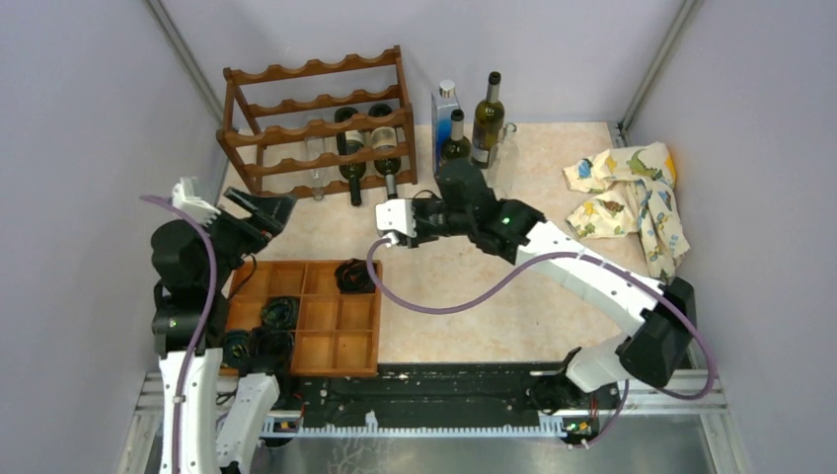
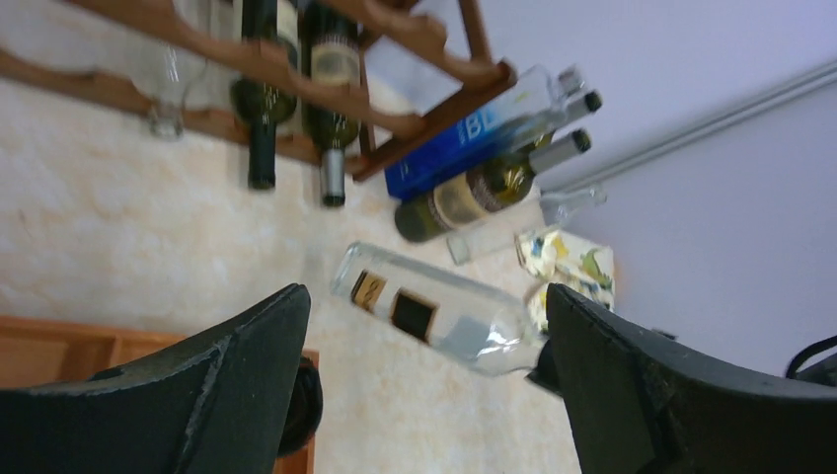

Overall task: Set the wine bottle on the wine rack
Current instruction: Pick up the wine bottle from the center of the board.

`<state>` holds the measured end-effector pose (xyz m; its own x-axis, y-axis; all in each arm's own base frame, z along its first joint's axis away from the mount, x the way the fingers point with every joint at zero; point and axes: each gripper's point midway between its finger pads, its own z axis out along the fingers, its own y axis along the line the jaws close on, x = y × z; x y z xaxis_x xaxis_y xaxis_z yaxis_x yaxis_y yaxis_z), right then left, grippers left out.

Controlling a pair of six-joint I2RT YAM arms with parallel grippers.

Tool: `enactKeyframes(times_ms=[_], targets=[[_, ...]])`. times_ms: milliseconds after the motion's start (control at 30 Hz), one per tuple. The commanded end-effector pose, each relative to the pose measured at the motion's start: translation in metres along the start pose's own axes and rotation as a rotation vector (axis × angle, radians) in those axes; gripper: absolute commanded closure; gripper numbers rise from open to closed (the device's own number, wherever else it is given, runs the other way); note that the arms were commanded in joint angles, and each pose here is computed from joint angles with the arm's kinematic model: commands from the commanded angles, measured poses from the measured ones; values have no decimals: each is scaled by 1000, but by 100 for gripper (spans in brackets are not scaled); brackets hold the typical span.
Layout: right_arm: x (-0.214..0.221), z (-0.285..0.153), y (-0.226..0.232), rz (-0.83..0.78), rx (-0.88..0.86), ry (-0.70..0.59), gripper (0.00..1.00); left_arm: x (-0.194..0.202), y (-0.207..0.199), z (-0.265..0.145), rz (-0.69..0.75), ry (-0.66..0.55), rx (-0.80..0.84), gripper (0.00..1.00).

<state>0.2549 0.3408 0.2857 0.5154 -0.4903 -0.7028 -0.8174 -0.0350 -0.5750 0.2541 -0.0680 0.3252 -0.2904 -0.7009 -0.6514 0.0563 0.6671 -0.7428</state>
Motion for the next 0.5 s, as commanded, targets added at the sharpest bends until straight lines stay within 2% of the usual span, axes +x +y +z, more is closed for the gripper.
enactKeyframes(times_ms=[0,300,467], targets=[[-116,-6,-78,-304,286,-286,100,-47,-15,-26,126,-179,-59,4],[-164,42,-94,-382,346,-399,100,-97,-44,-68,318,-373,-80,3],[-171,72,-92,-405,375,-458,100,-109,-45,-80,344,-435,-111,3]])
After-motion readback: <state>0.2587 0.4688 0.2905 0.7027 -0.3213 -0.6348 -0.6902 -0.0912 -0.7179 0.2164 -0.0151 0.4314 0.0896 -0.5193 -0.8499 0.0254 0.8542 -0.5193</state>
